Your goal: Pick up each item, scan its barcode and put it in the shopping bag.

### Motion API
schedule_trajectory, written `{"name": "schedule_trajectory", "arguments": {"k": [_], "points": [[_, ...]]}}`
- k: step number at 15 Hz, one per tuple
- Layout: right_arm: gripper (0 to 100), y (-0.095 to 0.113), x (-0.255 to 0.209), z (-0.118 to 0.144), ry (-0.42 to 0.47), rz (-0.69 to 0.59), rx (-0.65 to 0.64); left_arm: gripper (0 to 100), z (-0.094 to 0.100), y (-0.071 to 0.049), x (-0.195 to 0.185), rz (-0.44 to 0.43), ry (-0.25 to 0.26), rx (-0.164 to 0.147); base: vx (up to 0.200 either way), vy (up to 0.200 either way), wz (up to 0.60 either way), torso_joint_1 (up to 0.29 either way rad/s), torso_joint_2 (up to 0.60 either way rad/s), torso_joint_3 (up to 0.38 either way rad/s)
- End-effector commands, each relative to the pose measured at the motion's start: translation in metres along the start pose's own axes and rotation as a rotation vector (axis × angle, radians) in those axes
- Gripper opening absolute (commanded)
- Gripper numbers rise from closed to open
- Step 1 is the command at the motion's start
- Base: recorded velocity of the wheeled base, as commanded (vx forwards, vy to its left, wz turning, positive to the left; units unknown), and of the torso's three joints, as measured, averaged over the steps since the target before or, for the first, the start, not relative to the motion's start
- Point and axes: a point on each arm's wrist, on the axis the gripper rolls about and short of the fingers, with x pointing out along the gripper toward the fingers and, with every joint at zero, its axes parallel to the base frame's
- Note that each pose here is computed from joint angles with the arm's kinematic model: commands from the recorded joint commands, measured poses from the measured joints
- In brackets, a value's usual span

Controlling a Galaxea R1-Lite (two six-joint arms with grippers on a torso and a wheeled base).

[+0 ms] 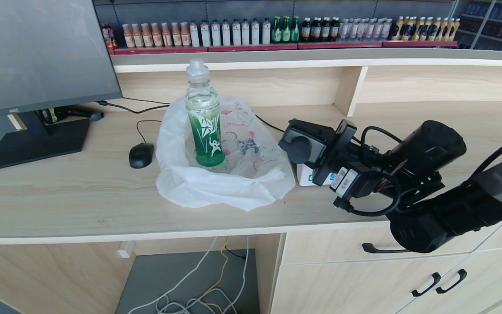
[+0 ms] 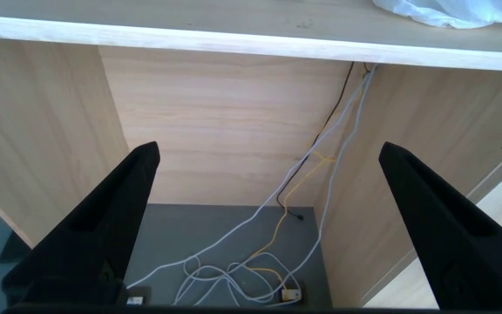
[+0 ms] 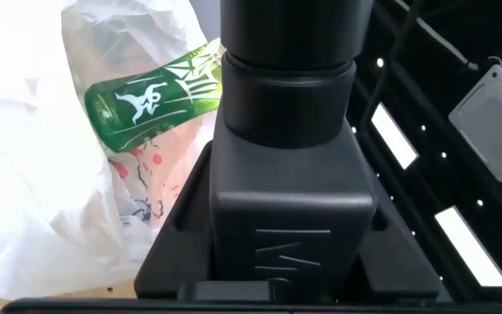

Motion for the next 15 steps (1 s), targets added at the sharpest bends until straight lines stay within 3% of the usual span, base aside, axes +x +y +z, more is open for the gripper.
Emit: {"name": "schedule_trajectory", "arguments": {"k": [1, 15], "points": [[0, 0.0028, -0.0013, -0.0011, 0.003, 0.007, 0.003, 100, 0.0000, 0.0000, 0.0000, 0.000, 0.000, -0.001, 0.000, 0.000, 0.00, 0.000, 0.00, 0.000], [0, 0.0092, -0.0056, -0.0082, 0.024, 0.021, 0.016, 100, 0.0000, 0.0000, 0.0000, 0.000, 0.000, -0.001, 0.000, 0.000, 0.00, 0.000, 0.00, 0.000]]}}
